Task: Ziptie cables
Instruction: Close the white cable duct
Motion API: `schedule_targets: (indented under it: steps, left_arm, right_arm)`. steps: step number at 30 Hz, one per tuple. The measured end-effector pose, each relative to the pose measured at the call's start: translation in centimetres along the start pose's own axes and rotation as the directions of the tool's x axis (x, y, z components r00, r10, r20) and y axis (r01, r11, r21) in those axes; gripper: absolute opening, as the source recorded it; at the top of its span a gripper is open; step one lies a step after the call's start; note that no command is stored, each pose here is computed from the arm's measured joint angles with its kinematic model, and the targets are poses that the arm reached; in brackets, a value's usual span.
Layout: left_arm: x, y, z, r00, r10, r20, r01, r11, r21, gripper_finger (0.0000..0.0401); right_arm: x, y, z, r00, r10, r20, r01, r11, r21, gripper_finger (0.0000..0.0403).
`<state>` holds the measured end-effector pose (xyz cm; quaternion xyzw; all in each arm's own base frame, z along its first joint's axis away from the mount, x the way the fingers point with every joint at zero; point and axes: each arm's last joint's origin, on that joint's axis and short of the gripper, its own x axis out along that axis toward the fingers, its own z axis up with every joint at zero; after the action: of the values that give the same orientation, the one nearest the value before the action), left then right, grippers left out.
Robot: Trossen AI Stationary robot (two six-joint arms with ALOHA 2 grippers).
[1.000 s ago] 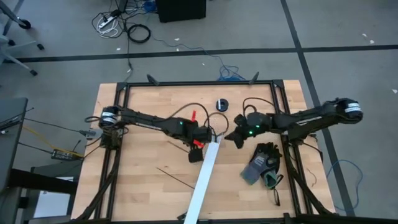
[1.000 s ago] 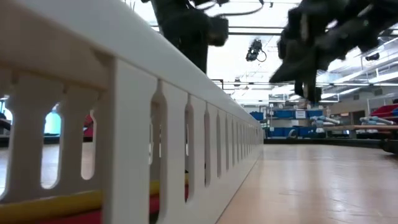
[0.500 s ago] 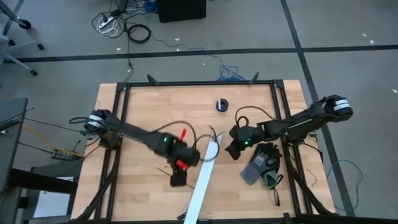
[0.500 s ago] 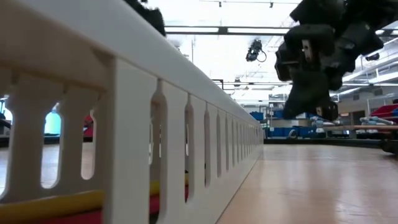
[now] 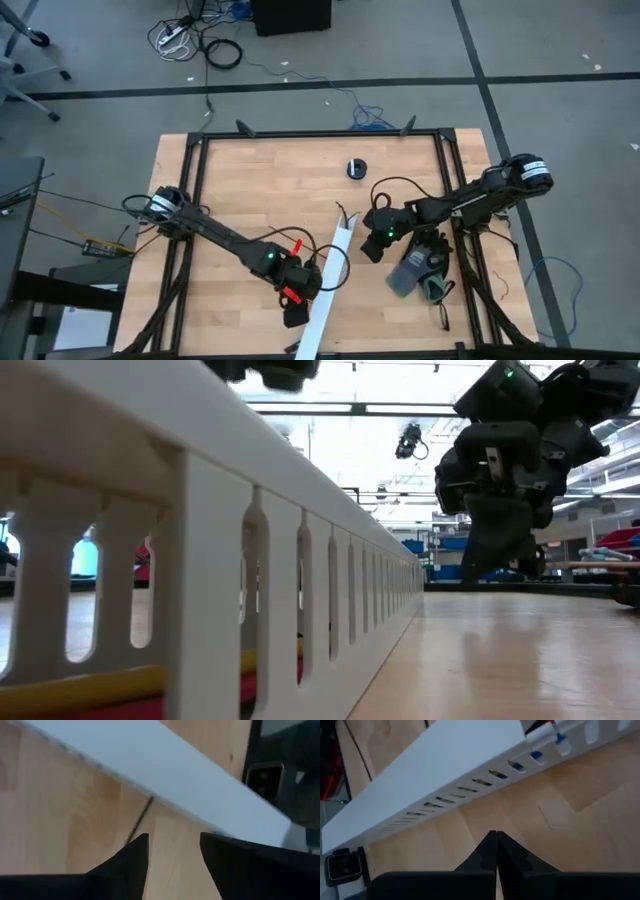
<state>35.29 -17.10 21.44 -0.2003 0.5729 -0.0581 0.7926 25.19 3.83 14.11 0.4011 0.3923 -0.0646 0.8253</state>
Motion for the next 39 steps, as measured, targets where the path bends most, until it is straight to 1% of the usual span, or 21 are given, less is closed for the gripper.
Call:
schedule_targets:
  steps: [5, 8, 11, 13, 17, 20, 22, 24, 26, 29, 32, 33, 36, 37, 39]
  left_arm:
    - [2.1, 0.3, 0.5, 0.999, -0.002, 0.041, 0.003, 0.999, -0.034, 0.0163]
    - [3.5, 0.7, 0.9, 0.999, -0.002, 0.038, 0.004, 0.998, -0.068, 0.0162]
    - [4.5, 1.4, 1.7, 0.999, -0.036, 0.034, 0.04, 0.993, -0.111, 0.0162]
    - [4.6, 1.9, 2.2, 0.998, -0.054, 0.042, 0.059, 0.991, -0.121, 0.0162]
    - [4.3, 3.5, 3.1, 0.998, -0.011, 0.055, 0.02, 0.986, -0.166, 0.0162]
    - [3.9, 4.8, 3.8, 0.997, 0.039, 0.061, -0.026, 0.98, -0.199, 0.0162]
    - [3.7, 5.6, 4.5, 0.994, 0.069, 0.09, -0.048, 0.975, -0.216, 0.0162]
    - [3.4, 6.6, 4.8, 0.987, 0.119, 0.103, -0.095, 0.972, -0.216, 0.0162]
    - [3.2, 7.3, 5.5, 0.983, 0.122, 0.136, -0.09, 0.972, -0.218, 0.0162]
    - [2.6, 7.4, 6.6, 0.973, 0.13, 0.193, -0.092, 0.976, -0.198, 0.0162]
    - [1.6, 6.9, 7.6, 0.962, 0.132, 0.239, -0.09, 0.98, -0.176, 0.0161]
    - [1.0, 6.4, 8.1, 0.958, 0.12, 0.259, -0.079, 0.984, -0.161, 0.0161]
    - [-1.5, 4.8, 8.9, 0.953, 0.109, 0.281, -0.079, 0.99, -0.114, 0.0161]
    - [-2.1, 4.4, 8.9, 0.956, 0.12, 0.267, -0.098, 0.991, -0.094, 0.0161]
    - [-2.6, 3.9, 8.2, 0.967, 0.167, 0.19, -0.158, 0.985, -0.064, 0.0161]
  right_arm:
    - [0.2, -0.6, 0.6, 1.0, -0.012, 0.002, 0.012, 1.0, 0.021, 0.0]
    - [0.4, -1.7, 1.4, 0.999, -0.04, 0.015, 0.039, 0.999, 0.033, 0.0]
    - [1.2, -2.9, 2.4, 0.998, -0.064, 0.002, 0.064, 0.997, 0.048, 0.0]
    - [1.8, -3.2, 3.3, 0.999, -0.053, 0.001, 0.053, 0.998, 0.04, 0.0]
    - [2.4, -3.4, 5.3, 0.997, -0.06, 0.038, 0.06, 0.998, 0.015, 0.0]
    - [2.0, -3.3, 6.9, 0.994, -0.068, 0.089, 0.068, 0.998, 0.001, 0.0]
    - [1.0, -2.8, 8.3, 0.988, -0.047, 0.15, 0.05, 0.999, -0.015, 0.0]
    - [-0.1, -2.5, 9.3, 0.983, -0.025, 0.181, 0.032, 0.999, -0.037, 0.0]
    - [-1.3, -2.4, 9.7, 0.985, -0.024, 0.168, 0.031, 0.999, -0.038, 0.0]
    - [-4.1, -1.6, 9.9, 0.988, -0.033, 0.153, 0.043, 0.997, -0.061, 0.0]
    - [-7.0, -0.7, 8.6, 0.992, -0.056, 0.117, 0.066, 0.994, -0.083, 0.0]
    - [-7.9, -0.5, 8.0, 0.993, -0.065, 0.1, 0.074, 0.994, -0.084, 0.0]
    - [-10.7, 0.2, 6.4, 0.988, -0.105, 0.115, 0.115, 0.99, -0.085, 0.0]
    - [-11.2, 0.2, 6.0, 0.984, -0.125, 0.126, 0.135, 0.988, -0.08, 0.0]
    - [-11.3, -0.3, 5.1, 0.979, -0.176, 0.107, 0.183, 0.981, -0.065, 0.0]
